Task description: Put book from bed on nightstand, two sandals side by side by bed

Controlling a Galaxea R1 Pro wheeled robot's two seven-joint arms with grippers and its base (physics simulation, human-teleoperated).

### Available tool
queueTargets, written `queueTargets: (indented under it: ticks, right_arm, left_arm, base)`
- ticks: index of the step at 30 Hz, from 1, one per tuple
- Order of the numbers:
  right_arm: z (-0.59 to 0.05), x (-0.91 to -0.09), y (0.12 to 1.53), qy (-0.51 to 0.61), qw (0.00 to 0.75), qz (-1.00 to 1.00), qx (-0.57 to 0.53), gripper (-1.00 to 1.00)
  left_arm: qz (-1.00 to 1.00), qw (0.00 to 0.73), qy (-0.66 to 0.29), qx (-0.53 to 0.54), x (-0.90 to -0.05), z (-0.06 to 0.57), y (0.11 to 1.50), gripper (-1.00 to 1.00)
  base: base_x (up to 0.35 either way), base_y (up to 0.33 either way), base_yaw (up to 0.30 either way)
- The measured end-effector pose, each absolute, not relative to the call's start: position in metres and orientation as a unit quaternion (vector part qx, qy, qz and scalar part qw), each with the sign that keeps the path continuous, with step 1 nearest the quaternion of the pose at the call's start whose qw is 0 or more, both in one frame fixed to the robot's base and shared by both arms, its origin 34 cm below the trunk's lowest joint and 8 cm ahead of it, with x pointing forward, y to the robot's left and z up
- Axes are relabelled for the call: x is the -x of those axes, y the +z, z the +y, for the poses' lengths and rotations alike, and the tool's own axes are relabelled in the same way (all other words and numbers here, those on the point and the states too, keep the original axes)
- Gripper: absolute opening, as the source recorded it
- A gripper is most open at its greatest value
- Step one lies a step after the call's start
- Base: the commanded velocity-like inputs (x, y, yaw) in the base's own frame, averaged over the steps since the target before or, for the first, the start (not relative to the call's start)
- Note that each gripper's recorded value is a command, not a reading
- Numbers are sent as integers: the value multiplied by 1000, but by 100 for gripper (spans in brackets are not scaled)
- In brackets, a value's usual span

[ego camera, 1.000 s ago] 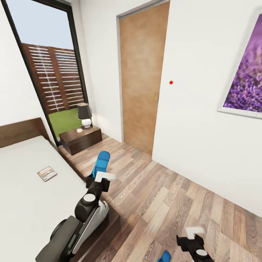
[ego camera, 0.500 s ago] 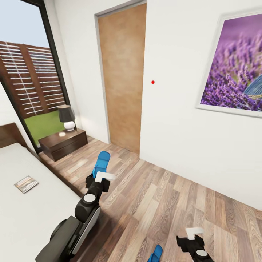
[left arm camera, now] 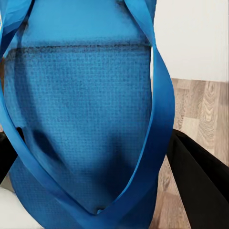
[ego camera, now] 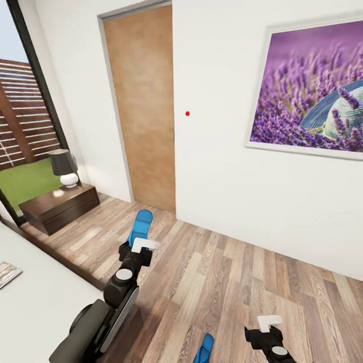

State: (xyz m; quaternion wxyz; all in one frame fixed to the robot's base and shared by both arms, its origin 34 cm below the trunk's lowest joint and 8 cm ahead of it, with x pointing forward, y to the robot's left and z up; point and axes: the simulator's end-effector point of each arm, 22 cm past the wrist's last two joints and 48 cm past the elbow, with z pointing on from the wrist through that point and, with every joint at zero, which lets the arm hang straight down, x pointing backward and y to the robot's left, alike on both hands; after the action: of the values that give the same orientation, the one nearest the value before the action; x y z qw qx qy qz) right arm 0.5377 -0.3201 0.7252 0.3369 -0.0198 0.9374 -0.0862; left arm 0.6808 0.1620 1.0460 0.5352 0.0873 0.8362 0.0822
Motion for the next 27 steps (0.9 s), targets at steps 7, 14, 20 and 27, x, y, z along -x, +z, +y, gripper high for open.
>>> queueTargets:
  ticks: [7,14,20,27]
  right_arm:
    - [-320,-537,725,-86,337,938,20,100]
    - [-319,-537,725,-86,337,938,20,100]
    - [-319,-538,725,-86,337,937,20,100]
    - [-318,-538,725,-85,337,937,21,100]
  left_arm:
    - [836,535,83,-88,-681,162,1046,-100]
    - [836,535,83,-88,-681,162,1045,-100]
    - [836,535,83,-88,-681,162,1045,-100]
    - [837,534,84,-88,-680,163,1045,-100]
  base:
    - [0,56,-291]
    - [13,90,-290]
    - [34,128,-262]
    - [129,125,-145]
